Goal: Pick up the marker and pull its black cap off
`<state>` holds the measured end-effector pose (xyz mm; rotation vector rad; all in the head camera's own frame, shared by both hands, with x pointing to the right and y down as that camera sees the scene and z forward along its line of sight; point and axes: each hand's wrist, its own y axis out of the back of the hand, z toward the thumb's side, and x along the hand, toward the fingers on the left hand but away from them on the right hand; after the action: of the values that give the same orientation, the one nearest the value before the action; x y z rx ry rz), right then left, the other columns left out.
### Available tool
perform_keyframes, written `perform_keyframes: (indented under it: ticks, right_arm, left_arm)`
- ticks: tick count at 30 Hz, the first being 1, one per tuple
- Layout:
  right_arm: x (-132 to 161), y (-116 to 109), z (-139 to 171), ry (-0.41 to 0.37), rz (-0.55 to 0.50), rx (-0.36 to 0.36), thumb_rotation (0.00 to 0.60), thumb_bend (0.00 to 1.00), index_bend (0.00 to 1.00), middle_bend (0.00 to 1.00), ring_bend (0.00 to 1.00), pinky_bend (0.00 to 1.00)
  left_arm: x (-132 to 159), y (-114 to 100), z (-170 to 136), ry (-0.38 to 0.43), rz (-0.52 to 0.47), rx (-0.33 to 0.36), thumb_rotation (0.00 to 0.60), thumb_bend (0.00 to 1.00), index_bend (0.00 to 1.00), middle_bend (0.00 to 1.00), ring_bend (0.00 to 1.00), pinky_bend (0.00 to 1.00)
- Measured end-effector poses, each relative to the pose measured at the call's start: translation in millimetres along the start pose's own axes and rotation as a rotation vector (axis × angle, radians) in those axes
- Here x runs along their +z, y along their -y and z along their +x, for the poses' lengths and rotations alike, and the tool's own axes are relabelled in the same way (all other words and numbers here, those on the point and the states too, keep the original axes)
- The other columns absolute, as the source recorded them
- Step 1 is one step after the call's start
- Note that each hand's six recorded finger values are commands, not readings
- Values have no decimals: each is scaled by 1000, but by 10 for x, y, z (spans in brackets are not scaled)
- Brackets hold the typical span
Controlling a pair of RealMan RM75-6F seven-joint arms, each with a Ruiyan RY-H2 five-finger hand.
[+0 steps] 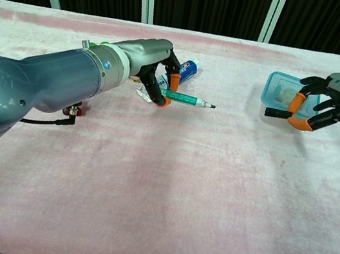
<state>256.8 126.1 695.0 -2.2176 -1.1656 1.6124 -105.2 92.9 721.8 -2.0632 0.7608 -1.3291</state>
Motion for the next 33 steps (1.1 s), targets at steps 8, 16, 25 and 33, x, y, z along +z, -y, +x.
perform_keyframes:
  ticks: [8, 16, 25, 33]
  right_arm:
    - [-47, 132, -16, 4, 49, 30, 600, 110, 304, 0, 0, 150]
    - [37, 85, -5, -20, 49, 38, 600, 0, 58, 0, 0, 150]
    - [118, -177, 70, -52, 32, -21, 600, 0, 52, 0, 0, 150]
    - [14, -835, 358, -77, 111, -156, 600, 19, 48, 0, 0, 150]
  left_arm:
    - [3, 127, -7, 16, 21, -29, 600, 175, 319, 243, 0, 0]
    - [-10, 109, -21, 17, 53, -72, 600, 30, 166, 157, 0, 0]
    - [-28, -76, -29, 13, 15, -50, 600, 30, 165, 149, 0, 0]
    - [-153, -502, -160, 59, 29, -11, 600, 51, 165, 152, 0, 0]
